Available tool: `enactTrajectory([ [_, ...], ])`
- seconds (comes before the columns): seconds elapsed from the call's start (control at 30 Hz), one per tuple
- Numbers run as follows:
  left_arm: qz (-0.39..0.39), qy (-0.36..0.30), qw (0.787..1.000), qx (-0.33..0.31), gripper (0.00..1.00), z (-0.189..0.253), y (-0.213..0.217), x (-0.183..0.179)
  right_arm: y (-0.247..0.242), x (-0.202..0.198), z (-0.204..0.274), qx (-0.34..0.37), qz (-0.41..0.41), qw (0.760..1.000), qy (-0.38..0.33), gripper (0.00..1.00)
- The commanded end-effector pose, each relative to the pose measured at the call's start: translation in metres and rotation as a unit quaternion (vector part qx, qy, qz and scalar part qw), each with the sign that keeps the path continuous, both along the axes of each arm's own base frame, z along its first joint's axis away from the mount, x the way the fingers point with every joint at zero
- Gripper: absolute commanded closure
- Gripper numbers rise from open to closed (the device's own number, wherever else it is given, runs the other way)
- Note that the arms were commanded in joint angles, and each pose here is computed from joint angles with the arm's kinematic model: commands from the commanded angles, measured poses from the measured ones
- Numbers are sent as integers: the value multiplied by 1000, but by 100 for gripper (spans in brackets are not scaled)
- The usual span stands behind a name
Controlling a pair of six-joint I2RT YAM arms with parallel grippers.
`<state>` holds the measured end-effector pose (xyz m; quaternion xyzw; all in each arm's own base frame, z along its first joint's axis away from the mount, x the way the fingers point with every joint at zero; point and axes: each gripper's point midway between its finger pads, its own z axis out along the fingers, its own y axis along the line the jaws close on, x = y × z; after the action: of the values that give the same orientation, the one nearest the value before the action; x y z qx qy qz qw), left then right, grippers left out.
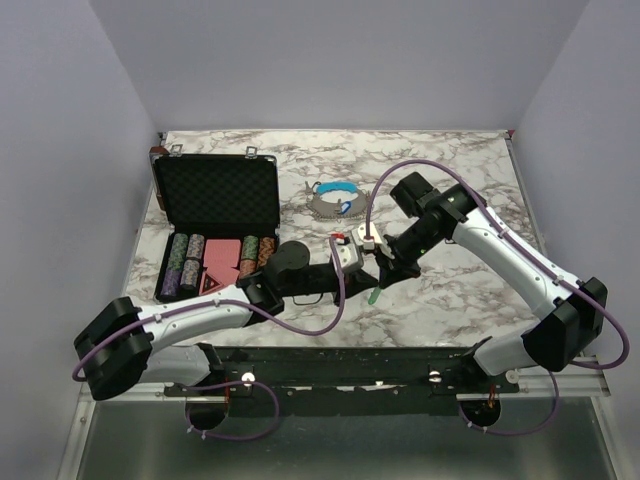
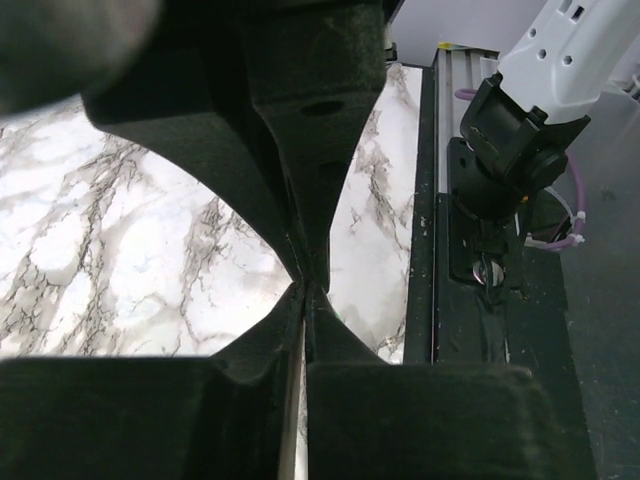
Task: Put the keys on the keyring
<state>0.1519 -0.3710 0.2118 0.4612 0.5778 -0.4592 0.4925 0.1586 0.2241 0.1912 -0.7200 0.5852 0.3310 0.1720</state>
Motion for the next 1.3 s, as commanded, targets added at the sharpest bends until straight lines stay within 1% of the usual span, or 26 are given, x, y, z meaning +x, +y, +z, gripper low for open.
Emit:
enactTrajectory([
  [0.0,-13,5,1000,15,100,-3,-5,-3,8,-6,10,25,4,1000,15,100],
  [0.23,-14,16,999,35,100,-11,-5,-3,9,-7,12,30,3,999,12,100],
  [0.3,-8,17,999,40,93,-13,-4,-1,9,-7,12,30,1,999,12,100],
  [0.37,-6,15,999,43,90,-14,-2,-1,9,-7,13,31,1,999,11,100],
  [0.53,-4,13,999,51,92,-16,0,-1,9,-8,14,33,1,999,13,99],
  [0.6,-6,13,998,55,96,-17,0,-1,9,-8,14,34,1,999,13,99],
  [0.63,-9,12,998,55,100,-17,0,-2,9,-8,15,35,1,999,13,100],
  [0.77,-10,11,998,57,100,-19,2,-4,11,-8,16,38,-2,999,14,99],
  [0.93,27,-4,999,26,100,-7,12,3,14,-7,19,47,-16,999,15,92],
  [0.97,34,-9,999,17,100,-4,15,4,14,-6,19,48,-19,999,15,89],
  [1.1,54,-8,998,-17,100,3,24,4,18,-5,20,57,-31,998,22,80],
  [1.2,65,1,997,-39,100,5,29,4,20,-4,21,61,-40,997,27,75],
  [1.27,76,6,995,-60,100,8,33,6,20,-1,22,66,-51,996,30,69],
])
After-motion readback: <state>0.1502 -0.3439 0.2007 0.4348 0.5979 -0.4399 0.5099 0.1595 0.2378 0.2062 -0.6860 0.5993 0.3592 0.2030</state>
